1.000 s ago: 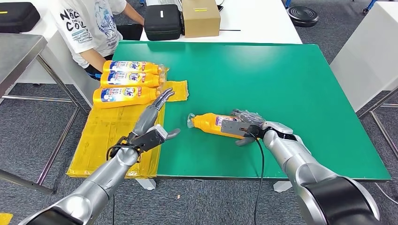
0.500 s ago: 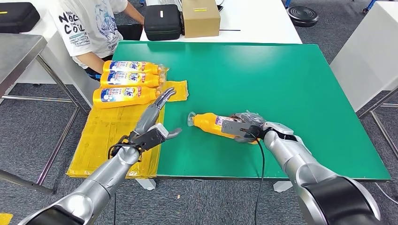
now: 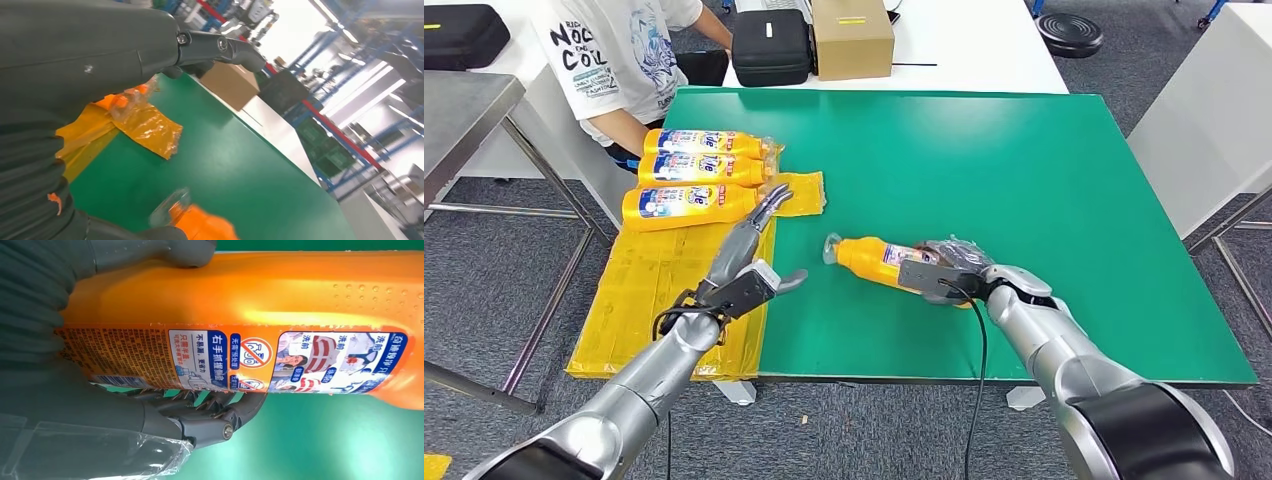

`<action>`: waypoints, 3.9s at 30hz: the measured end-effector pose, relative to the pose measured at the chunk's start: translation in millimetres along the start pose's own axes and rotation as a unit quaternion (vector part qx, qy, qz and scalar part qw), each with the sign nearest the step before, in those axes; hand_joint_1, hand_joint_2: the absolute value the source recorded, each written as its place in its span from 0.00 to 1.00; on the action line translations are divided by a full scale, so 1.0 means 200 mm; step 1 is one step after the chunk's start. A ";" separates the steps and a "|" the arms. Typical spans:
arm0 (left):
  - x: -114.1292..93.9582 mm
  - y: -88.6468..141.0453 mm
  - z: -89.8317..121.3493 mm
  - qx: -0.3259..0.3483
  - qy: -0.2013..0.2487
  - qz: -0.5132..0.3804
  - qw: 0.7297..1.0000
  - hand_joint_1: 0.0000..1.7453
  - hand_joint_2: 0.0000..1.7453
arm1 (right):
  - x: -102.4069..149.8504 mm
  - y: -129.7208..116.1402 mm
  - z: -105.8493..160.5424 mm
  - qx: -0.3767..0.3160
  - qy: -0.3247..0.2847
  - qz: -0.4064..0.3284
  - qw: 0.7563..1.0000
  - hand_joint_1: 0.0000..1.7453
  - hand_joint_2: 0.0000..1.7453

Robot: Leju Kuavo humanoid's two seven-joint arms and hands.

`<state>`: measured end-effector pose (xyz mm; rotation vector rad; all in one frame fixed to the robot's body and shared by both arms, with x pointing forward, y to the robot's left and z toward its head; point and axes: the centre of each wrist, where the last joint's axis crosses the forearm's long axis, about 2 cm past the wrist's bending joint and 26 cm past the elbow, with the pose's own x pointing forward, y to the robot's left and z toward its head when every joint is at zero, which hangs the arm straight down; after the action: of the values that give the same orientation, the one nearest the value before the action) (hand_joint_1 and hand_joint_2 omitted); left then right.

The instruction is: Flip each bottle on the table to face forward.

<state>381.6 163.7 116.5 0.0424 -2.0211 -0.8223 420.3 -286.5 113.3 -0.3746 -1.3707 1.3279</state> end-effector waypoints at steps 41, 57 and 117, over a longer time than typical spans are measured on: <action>0.00 -0.04 0.07 0.005 0.117 0.521 0.846 0.00 1.00 | 0.51 0.51 0.00 -0.212 -0.218 -0.163 0.939 1.00 1.00; 0.17 -0.12 0.07 -0.030 0.001 0.546 0.837 0.00 1.00 | 0.63 0.58 -0.04 -0.217 -0.217 -0.293 0.905 1.00 1.00; 0.11 -0.20 0.15 0.064 0.066 0.522 0.848 0.00 1.00 | 0.86 0.65 -0.13 -0.054 -0.281 -0.228 0.931 1.00 1.00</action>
<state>334.7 142.3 99.2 -0.8354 -1.6030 0.0250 328.6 -91.4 79.3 0.2740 -1.8699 1.0001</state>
